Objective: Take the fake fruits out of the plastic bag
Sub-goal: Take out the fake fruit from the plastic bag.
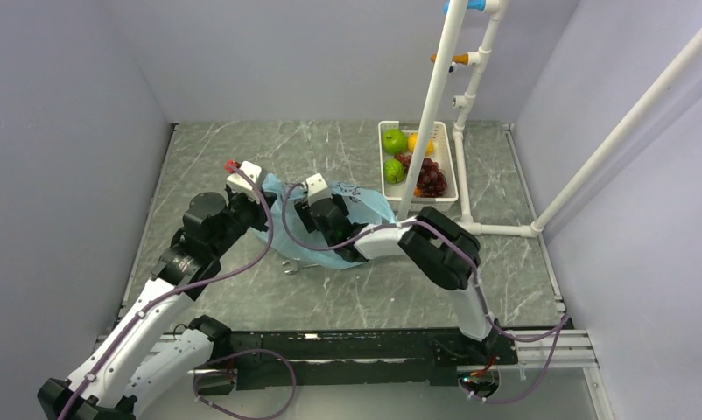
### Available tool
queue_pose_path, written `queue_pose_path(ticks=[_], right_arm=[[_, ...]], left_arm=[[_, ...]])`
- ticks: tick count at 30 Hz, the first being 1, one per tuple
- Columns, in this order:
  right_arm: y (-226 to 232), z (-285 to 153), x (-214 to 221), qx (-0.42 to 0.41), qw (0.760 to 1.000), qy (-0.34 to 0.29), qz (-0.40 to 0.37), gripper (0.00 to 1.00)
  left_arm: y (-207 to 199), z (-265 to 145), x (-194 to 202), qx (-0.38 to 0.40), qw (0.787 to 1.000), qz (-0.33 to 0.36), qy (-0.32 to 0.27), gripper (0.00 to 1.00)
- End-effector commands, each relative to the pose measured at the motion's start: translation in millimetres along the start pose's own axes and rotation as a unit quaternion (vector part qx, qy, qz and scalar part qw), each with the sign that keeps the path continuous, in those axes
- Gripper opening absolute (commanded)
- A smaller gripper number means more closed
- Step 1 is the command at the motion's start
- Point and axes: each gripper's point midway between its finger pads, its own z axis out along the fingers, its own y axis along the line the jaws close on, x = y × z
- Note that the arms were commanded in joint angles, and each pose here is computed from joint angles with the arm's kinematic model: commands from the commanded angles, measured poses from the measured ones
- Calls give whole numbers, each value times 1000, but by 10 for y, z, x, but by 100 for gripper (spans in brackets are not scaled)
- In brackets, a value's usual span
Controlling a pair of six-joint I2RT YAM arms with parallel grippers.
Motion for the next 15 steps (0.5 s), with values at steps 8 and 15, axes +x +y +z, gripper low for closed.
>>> queue_pose_path(ticks=[8, 15], right_arm=[[33, -820, -983, -131, 983, -93, 89, 8], [-30, -1323, -1196, -185, 970, -109, 117, 1]], left_arm=[[236, 55, -79, -74, 997, -10, 21, 0], [273, 18, -96, -85, 996, -13, 14, 0]])
